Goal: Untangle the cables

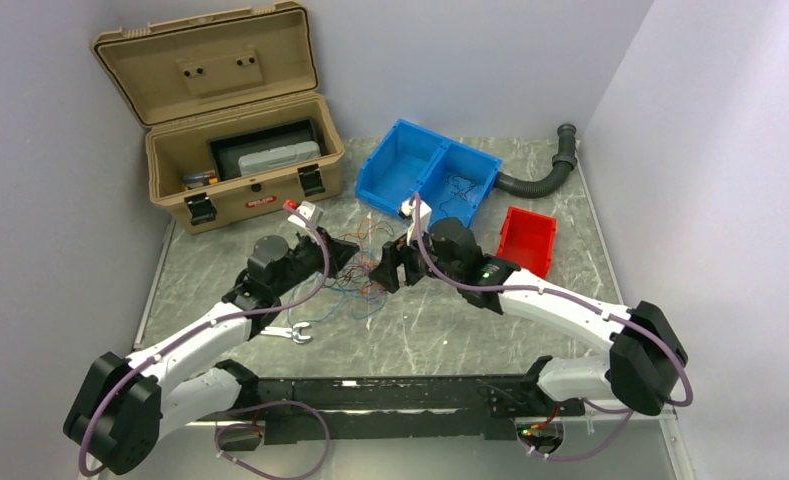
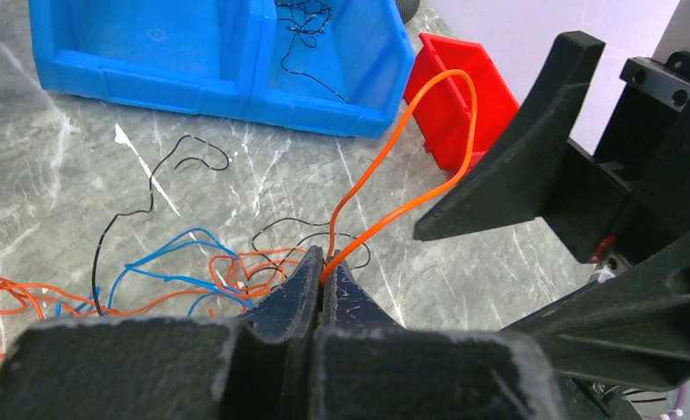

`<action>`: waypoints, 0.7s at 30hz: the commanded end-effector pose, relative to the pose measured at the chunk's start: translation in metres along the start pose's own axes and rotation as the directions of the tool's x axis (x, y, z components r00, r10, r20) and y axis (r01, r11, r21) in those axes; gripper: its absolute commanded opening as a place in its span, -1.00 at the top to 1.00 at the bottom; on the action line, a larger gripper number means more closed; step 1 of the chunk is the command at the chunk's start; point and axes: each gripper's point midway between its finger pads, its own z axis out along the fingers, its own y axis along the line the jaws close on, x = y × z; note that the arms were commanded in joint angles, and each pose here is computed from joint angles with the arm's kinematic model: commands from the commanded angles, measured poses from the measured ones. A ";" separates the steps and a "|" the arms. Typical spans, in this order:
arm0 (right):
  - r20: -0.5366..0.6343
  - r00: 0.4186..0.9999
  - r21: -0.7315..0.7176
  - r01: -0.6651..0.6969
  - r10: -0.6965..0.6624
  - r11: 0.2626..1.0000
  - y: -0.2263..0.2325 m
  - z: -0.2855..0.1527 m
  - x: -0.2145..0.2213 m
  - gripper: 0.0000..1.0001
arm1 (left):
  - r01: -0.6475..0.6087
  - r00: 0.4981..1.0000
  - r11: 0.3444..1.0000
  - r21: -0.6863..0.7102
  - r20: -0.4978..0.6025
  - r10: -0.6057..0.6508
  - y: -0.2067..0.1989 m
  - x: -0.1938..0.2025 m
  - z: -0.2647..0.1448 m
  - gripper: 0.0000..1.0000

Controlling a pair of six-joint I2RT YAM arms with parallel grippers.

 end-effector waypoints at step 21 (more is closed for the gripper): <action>-0.028 0.977 -0.003 0.213 -0.213 0.977 0.009 0.083 0.025 -0.22 | 0.026 0.999 0.999 0.047 0.041 -0.028 -0.025 -0.043 -0.002 1.00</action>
